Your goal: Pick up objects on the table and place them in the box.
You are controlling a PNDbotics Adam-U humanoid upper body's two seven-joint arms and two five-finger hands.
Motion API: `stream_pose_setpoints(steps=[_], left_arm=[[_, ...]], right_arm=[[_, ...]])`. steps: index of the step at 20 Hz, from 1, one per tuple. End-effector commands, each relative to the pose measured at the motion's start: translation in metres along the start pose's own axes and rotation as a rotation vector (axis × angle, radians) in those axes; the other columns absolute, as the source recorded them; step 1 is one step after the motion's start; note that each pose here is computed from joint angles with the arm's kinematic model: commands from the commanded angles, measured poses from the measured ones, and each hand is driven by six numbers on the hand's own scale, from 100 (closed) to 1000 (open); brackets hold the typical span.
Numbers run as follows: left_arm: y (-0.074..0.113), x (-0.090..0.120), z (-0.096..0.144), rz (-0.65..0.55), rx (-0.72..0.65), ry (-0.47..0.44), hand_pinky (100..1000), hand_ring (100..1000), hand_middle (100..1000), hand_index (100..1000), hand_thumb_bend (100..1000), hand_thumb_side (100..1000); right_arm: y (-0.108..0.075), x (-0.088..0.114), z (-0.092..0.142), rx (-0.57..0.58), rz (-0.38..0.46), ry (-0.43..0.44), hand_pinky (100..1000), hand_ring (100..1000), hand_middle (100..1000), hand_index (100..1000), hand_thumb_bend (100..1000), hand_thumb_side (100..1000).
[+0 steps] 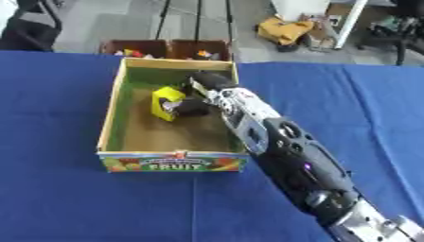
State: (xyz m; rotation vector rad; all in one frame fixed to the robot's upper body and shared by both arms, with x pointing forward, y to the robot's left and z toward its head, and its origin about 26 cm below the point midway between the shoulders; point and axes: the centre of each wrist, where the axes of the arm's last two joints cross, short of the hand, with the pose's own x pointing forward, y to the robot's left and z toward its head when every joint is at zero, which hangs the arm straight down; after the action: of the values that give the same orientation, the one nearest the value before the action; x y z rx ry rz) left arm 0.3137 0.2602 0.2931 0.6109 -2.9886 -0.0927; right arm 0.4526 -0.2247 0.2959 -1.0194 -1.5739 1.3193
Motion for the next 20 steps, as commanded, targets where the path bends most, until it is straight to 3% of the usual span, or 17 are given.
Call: stream_pose_setpoints(steps=[1,11,16,20], left_arm=[[0.004,0.004,-0.005,-0.008,0.002,-0.025,592,869,851,936,100,1000],[0.006,0.003,-0.004,-0.018,-0.001,-0.018,594,870,851,936,100,1000],[0.007,0.003,-0.004,-0.027,0.006,-0.02,597,871,853,936,100,1000],[0.008,0.003,-0.005,-0.032,0.017,-0.023,600,871,854,936,100,1000]], right_arm=[[-0.036,0.004,0.012,-0.081,0.046,-0.011,736,899,764,893,446,886],[-0.102,0.03,0.063,-0.401,0.14,-0.043,731,896,764,893,453,875],[-0.128,0.04,0.114,-0.645,0.105,-0.093,712,888,748,888,384,861],[-0.13,0.041,0.156,-0.86,0.037,-0.109,684,877,732,875,286,848]])
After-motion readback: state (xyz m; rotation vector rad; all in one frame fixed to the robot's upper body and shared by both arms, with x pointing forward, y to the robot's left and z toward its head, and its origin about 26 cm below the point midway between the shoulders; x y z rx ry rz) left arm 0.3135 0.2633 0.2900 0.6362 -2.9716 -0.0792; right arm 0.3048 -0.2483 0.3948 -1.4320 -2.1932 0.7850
